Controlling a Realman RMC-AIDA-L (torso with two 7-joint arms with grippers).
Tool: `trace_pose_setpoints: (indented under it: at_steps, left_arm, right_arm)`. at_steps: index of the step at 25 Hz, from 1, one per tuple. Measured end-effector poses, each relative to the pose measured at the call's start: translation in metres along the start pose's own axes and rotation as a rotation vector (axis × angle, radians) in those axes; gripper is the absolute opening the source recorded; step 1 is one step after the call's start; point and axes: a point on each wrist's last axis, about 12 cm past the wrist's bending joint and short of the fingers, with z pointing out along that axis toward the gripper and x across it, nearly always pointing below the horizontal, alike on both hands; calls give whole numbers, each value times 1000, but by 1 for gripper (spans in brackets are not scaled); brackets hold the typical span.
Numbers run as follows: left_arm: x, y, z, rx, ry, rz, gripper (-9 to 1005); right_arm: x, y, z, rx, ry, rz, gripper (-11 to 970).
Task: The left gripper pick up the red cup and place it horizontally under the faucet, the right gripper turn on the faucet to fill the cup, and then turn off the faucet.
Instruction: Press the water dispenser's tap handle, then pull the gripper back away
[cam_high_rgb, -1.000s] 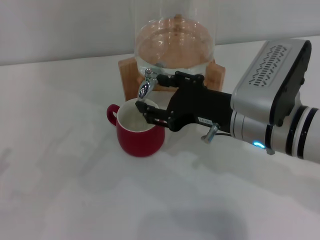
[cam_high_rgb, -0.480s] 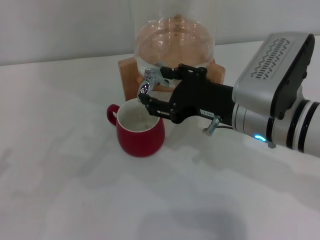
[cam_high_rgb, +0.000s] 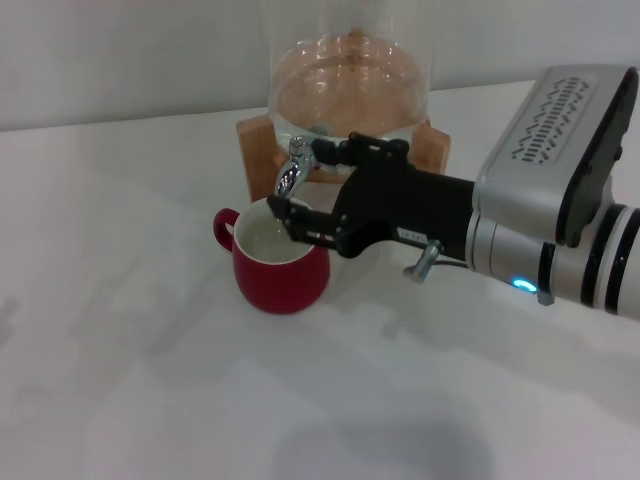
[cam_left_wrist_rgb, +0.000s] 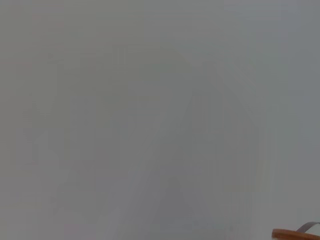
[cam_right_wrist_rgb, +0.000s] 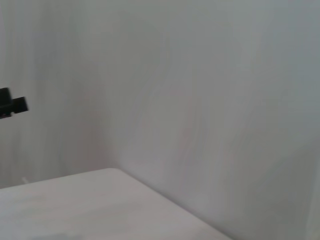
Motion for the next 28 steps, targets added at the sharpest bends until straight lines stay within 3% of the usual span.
trace_pose_setpoints:
  at_steps: [14, 28]
  left_arm:
    - [0, 0, 3, 5, 2, 0, 861]
    - [1, 0, 2, 1, 0, -1, 861]
  right_arm:
    - [12, -4, 9, -1, 35, 19, 735]
    - [9, -7, 6, 10, 24, 21, 736]
